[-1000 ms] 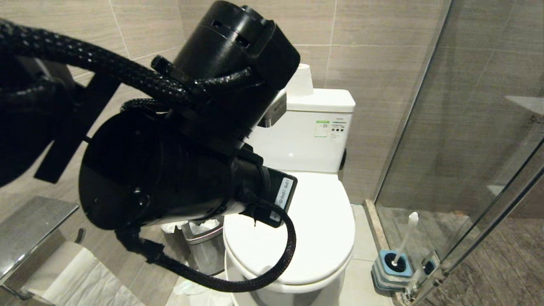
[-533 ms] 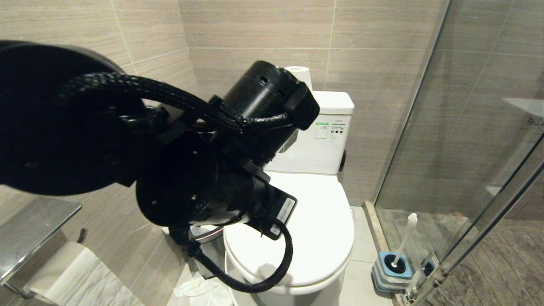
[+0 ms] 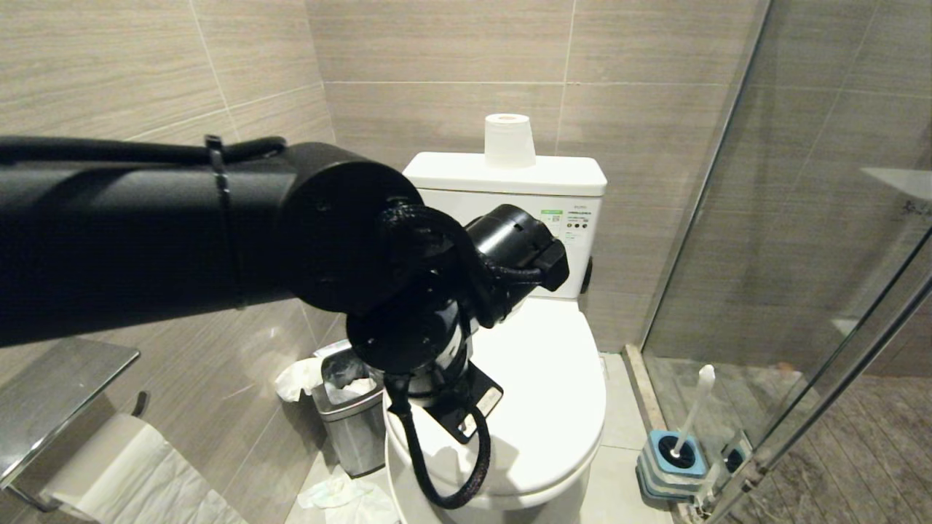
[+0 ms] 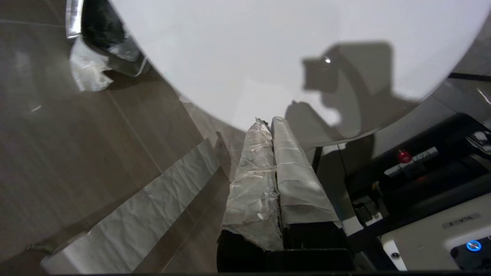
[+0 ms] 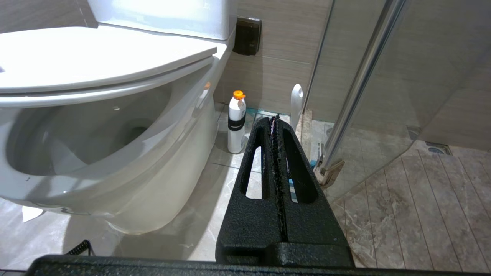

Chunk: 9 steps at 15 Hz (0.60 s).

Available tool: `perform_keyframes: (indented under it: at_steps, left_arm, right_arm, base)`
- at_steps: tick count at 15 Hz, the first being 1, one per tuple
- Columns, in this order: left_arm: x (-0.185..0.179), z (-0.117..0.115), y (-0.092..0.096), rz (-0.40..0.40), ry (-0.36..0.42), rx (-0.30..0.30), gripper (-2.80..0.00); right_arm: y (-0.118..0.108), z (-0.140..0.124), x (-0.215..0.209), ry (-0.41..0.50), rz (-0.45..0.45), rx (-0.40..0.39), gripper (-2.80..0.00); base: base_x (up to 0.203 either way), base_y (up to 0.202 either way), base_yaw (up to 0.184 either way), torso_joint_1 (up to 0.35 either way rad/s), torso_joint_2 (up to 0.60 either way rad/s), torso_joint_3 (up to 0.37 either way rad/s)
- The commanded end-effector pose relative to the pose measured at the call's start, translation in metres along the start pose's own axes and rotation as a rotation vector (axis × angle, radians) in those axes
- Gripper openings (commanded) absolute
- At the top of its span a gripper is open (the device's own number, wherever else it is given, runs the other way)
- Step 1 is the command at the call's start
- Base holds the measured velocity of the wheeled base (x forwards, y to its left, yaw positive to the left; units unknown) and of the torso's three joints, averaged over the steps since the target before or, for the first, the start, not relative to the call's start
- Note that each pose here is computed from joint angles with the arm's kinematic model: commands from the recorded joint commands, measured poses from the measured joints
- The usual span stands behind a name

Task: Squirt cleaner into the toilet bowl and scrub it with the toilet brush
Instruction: Close the toilet lid

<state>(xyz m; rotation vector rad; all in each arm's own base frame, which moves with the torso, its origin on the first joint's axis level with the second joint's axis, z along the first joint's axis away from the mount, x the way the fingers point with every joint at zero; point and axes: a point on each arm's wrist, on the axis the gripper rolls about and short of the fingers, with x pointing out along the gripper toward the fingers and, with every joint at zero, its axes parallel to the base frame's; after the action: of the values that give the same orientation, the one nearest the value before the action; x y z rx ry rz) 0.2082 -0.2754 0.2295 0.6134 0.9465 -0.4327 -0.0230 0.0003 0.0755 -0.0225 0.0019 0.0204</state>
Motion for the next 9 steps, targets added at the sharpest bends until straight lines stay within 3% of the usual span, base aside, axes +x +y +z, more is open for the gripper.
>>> perform_keyframes:
  at_steps: [1, 9]
  left_arm:
    - [0.033, 0.008, -0.013, -0.036, 0.072, 0.043, -2.80]
    - [0.075, 0.015, -0.030, -0.041, 0.144, 0.089, -2.80]
  right_arm:
    - [0.000, 0.000, 0.000, 0.001, 0.001, 0.000, -2.80]
    - [0.000, 0.000, 0.000, 0.001, 0.001, 0.000, -2.80]
  base:
    - [0.000, 0.000, 0.000, 0.000, 0.00, 0.000]
    - [0.000, 0.000, 0.000, 0.000, 0.00, 0.000]
